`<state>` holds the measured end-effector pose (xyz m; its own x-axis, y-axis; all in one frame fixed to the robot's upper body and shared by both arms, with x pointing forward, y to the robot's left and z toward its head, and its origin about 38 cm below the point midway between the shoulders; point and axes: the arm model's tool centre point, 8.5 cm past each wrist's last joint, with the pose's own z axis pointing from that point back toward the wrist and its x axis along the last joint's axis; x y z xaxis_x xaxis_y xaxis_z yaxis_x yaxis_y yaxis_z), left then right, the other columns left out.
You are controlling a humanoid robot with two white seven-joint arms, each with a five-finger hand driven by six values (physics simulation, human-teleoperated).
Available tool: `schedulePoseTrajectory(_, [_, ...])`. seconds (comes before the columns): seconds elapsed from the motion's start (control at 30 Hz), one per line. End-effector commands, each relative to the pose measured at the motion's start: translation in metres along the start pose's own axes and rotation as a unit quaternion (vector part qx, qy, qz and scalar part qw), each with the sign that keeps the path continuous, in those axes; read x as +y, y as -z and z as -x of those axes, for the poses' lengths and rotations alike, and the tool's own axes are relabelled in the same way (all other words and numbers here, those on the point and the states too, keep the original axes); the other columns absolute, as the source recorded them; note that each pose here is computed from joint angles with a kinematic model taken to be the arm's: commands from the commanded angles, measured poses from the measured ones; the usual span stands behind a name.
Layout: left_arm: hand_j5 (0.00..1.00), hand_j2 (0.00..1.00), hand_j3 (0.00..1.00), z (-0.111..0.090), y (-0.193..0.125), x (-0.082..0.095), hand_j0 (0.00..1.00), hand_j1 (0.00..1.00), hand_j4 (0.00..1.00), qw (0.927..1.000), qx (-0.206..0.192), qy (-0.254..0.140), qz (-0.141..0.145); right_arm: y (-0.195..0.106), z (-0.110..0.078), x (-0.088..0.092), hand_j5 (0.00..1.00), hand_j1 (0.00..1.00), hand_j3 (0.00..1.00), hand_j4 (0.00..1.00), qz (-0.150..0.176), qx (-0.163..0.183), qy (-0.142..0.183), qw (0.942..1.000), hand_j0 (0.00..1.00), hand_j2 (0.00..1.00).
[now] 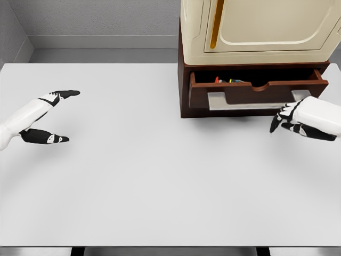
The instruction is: Put the switch into the drawer with left arm, and close the drawer with right arm
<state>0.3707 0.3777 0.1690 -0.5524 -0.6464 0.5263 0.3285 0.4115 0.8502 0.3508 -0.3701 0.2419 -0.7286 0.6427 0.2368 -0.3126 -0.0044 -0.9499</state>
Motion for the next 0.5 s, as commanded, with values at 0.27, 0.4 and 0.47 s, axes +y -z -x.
schedulePoseTrajectory(0.27, [1.0, 1.0, 1.0, 0.0, -0.001, 0.0, 1.0, 1.0, 1.0, 1.0, 0.0, -0.004, -0.002, 0.008, 0.018, 0.013, 0.48, 0.48, 0.48, 0.48, 0.008, 0.024, 0.013, 0.9996, 0.48, 0.48])
schedulePoseTrajectory(0.4, [1.0, 1.0, 1.0, 0.0, -0.002, -0.001, 1.0, 1.0, 1.0, 1.0, -0.001, -0.007, -0.003, 0.016, 0.023, 0.012, 0.48, 0.48, 0.48, 0.48, 0.004, 0.023, 0.015, 0.9996, 0.48, 0.48])
schedulePoseTrajectory(0.47, [1.0, 1.0, 1.0, 0.0, -0.002, 0.0, 1.0, 1.0, 1.0, 1.0, -0.001, -0.006, -0.003, 0.015, 0.025, 0.013, 0.48, 0.48, 0.48, 0.48, 0.004, 0.026, 0.017, 0.9995, 0.48, 0.48])
